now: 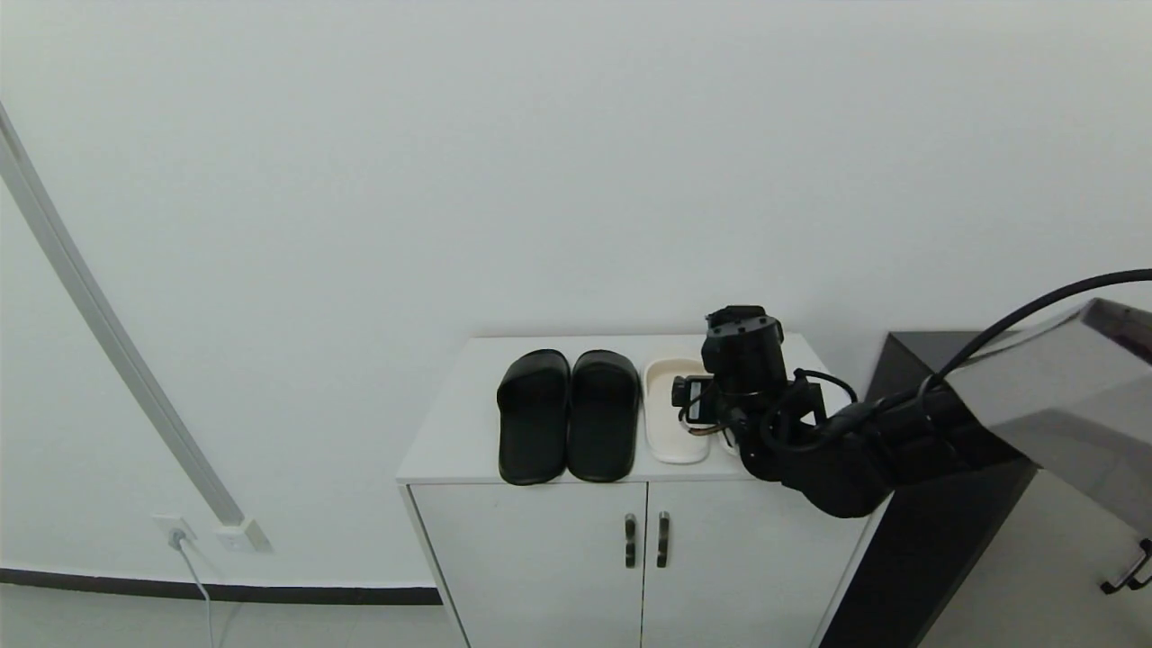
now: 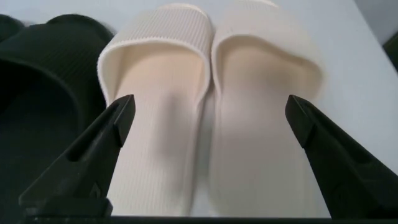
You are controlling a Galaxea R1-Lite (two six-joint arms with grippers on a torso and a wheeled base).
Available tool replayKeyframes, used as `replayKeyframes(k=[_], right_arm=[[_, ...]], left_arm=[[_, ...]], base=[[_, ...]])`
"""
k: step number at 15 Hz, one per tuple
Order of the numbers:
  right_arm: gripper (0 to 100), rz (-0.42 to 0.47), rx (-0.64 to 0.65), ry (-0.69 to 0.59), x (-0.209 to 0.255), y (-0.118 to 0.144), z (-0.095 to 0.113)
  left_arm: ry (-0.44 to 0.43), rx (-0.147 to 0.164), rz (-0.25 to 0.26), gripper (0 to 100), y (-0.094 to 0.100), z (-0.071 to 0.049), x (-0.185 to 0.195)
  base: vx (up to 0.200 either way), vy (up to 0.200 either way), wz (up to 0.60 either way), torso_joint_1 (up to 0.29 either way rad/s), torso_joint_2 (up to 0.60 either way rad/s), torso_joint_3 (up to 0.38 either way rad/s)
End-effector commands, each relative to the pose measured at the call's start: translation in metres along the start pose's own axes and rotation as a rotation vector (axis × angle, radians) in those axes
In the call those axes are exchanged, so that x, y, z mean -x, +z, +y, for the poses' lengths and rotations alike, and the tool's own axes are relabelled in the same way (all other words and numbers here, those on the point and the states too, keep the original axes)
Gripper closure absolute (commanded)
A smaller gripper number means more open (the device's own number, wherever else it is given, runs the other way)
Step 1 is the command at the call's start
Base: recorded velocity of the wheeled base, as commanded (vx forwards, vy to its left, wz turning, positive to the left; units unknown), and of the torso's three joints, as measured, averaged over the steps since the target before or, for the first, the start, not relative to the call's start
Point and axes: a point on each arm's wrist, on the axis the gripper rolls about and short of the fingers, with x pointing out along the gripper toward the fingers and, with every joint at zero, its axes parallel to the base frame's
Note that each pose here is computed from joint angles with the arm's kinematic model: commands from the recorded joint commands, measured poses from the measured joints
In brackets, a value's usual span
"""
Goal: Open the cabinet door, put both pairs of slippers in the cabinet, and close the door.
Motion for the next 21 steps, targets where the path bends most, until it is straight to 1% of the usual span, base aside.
replayKeyframes(k=[1,3,7,10,11,15,17,18,19,21], right_arm=[[0,0.021,0.010,-0.029,-0.030,-0.017,0.002],[0,0.015,0.003,-0.036,-0.042,-0.018,0.003],[0,-0.016,0.005,-0.063,-0.067,-0.014,-0.003],[0,-0.025,-0.006,-0.069,-0.077,-0.014,-0.006],[100,-0.023,-0.006,-0.065,-0.078,-0.014,-0.007],[100,-0.030,-0.011,-0.065,-0.077,-0.010,-0.008],[100,-0.041,-0.021,-0.054,-0.067,0.000,-0.011],[100,-0.046,-0.023,-0.031,-0.054,0.010,-0.012],[100,-0.045,-0.021,0.019,-0.034,0.021,-0.017],[100,-0.051,-0.021,0.153,0.023,0.046,-0.027]], left_arm=[[0.000,0.000,0.000,100,0.000,0.000,0.000],[0.000,0.000,0.000,100,0.000,0.000,0.000],[0.000,0.002,0.000,100,0.000,0.000,0.000],[0.000,0.002,0.000,100,0.000,0.000,0.000],[0.000,0.002,0.002,100,0.000,0.000,0.000],[0.002,0.002,0.002,100,0.000,0.000,0.000],[0.002,0.003,0.000,100,0.000,0.000,0.000],[0.002,0.003,0.000,100,0.000,0.000,0.000],[0.002,0.003,0.002,100,0.000,0.000,0.000],[0.002,0.003,0.000,100,0.000,0.000,0.000]], base=[[0.000,0.000,0.00,0.000,0.00,0.000],[0.000,0.000,0.00,0.000,0.00,0.000],[0.000,0.000,0.00,0.000,0.00,0.000],[0.000,0.000,0.00,0.000,0.00,0.000],[0.000,0.000,0.00,0.000,0.00,0.000],[0.000,0.000,0.00,0.000,0.00,0.000],[0.000,0.000,0.00,0.000,0.00,0.000],[0.000,0.000,0.00,0.000,0.00,0.000],[0.000,0.000,0.00,0.000,0.00,0.000],[0.000,0.000,0.00,0.000,0.00,0.000]])
